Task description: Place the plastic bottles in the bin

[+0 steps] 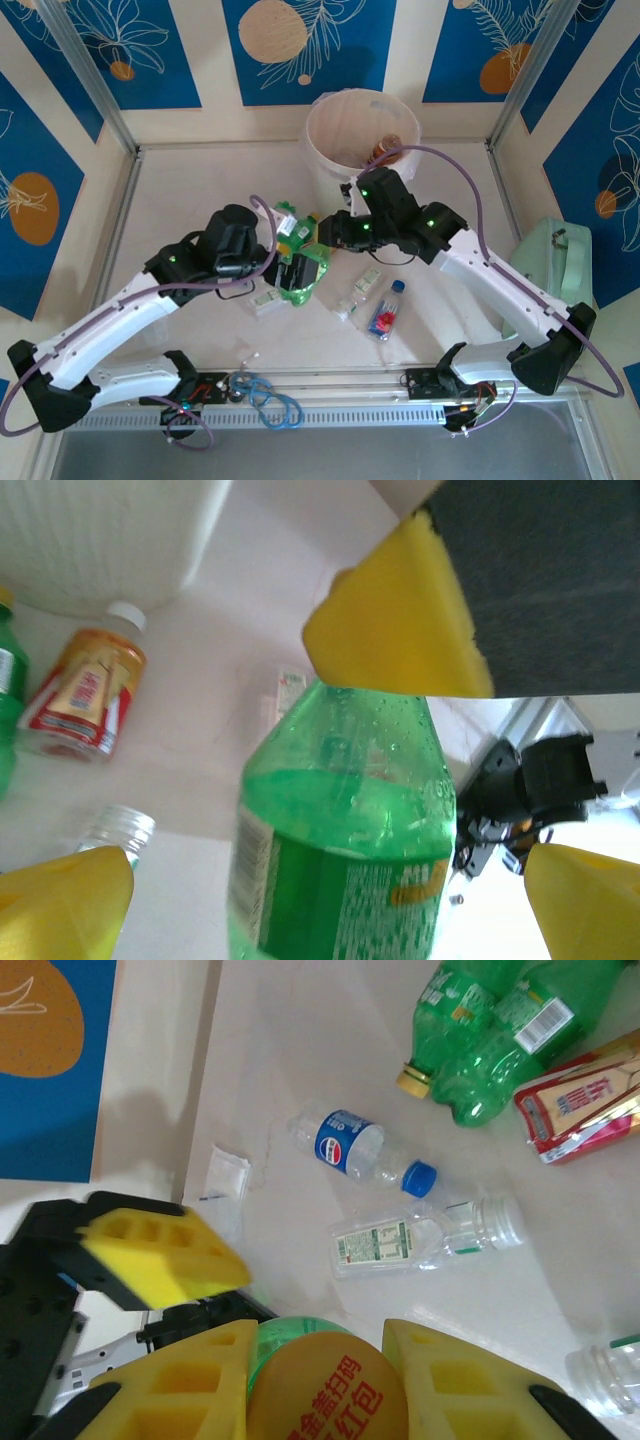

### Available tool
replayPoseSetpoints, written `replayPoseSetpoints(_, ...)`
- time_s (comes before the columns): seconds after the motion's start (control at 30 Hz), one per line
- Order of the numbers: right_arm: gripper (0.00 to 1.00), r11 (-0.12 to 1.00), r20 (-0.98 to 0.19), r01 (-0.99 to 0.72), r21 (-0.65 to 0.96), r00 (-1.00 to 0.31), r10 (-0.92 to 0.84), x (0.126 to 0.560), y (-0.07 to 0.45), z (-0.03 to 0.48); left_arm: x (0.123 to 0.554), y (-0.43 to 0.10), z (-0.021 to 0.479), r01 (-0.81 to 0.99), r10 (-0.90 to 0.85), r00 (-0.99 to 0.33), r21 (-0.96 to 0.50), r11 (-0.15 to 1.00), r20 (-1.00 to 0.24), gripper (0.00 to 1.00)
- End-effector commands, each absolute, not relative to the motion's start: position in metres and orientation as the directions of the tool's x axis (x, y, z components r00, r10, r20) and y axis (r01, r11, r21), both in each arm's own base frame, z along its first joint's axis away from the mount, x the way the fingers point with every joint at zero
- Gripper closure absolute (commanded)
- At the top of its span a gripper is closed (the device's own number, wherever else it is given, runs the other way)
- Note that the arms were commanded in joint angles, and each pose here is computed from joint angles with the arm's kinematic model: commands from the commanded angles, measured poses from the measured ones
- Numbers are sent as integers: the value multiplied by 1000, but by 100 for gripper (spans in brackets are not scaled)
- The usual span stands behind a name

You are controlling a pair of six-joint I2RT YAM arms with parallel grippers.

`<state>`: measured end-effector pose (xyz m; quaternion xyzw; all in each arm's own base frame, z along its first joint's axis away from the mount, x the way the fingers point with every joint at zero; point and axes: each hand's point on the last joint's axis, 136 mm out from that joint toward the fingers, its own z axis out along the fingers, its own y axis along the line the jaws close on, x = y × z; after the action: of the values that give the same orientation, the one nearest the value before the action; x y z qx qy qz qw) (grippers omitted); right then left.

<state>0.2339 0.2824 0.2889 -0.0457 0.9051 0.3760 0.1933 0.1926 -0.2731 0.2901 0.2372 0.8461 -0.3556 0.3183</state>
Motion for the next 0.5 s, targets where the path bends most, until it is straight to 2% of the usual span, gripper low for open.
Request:
replayPoseSetpoints(0.0, 80, 711, -451, -262, 653, -889, 86, 239, 268, 319, 205, -249, 332, 580, 60, -638, -427, 694, -768, 0)
replayPoseSetpoints(0.23, 80, 707, -545, -301, 640, -827, 141, 259, 248, 368, 222, -195, 341, 388, -58, -611, -363, 847, -789, 0)
replayPoseSetpoints(0.47, 80, 714, -611, -284, 640, -751, 249, 289, 218, 414, 229, -172, 316, 262, -161, -674, -437, 860, -721, 0)
